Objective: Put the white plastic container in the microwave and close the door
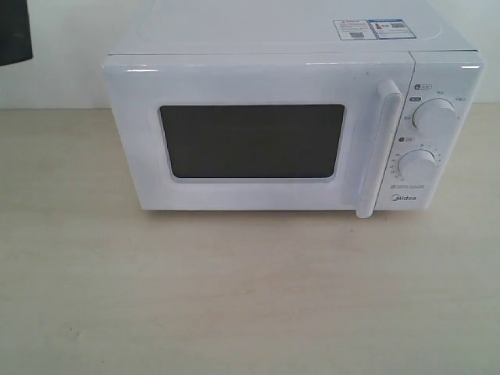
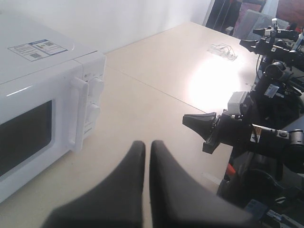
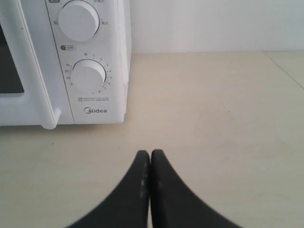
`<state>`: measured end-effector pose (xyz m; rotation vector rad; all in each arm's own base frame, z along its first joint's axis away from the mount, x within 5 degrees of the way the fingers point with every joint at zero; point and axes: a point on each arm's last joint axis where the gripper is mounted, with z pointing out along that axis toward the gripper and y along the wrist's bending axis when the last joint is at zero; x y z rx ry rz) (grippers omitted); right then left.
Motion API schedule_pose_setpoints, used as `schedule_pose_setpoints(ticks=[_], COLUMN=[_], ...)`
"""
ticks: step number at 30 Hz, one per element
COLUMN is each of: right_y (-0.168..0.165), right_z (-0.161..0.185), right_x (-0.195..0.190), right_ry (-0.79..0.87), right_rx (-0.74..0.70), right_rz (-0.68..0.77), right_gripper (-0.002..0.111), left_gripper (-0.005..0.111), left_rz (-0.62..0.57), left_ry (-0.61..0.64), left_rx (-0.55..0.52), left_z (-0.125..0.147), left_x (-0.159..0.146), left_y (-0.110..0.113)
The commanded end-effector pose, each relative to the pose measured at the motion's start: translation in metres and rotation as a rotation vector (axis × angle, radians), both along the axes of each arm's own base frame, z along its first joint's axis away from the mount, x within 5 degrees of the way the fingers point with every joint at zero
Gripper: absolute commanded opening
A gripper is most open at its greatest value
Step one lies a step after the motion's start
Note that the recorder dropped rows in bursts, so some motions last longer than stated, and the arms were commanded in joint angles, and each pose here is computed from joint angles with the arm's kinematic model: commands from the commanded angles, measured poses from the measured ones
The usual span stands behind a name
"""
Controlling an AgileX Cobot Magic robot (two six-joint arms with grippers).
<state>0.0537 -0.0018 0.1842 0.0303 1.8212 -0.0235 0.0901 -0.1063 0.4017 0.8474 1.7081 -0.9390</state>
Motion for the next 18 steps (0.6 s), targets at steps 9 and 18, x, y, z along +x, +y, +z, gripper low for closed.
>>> schedule_pose_setpoints(ticks=[9,18], right_y=[-0.0006,-0.0006], right_z=[-0.0023,-0.0023], right_x=[-0.0004,-0.0004], right_ry=[0.01,0.01], right_rx=[-0.009,-0.009], right_rz=[-0.006,-0.006], right_gripper=[0.0,0.0], left_gripper=[0.004,0.004], left_rz=[-0.002,0.0], left_ry=[-0.004,-0.017], left_rx=[-0.003,-0.008], left_z=[0.0011,0.0025], left_x=[-0.0016,-0.0041], left_y=[0.0004,0.0016])
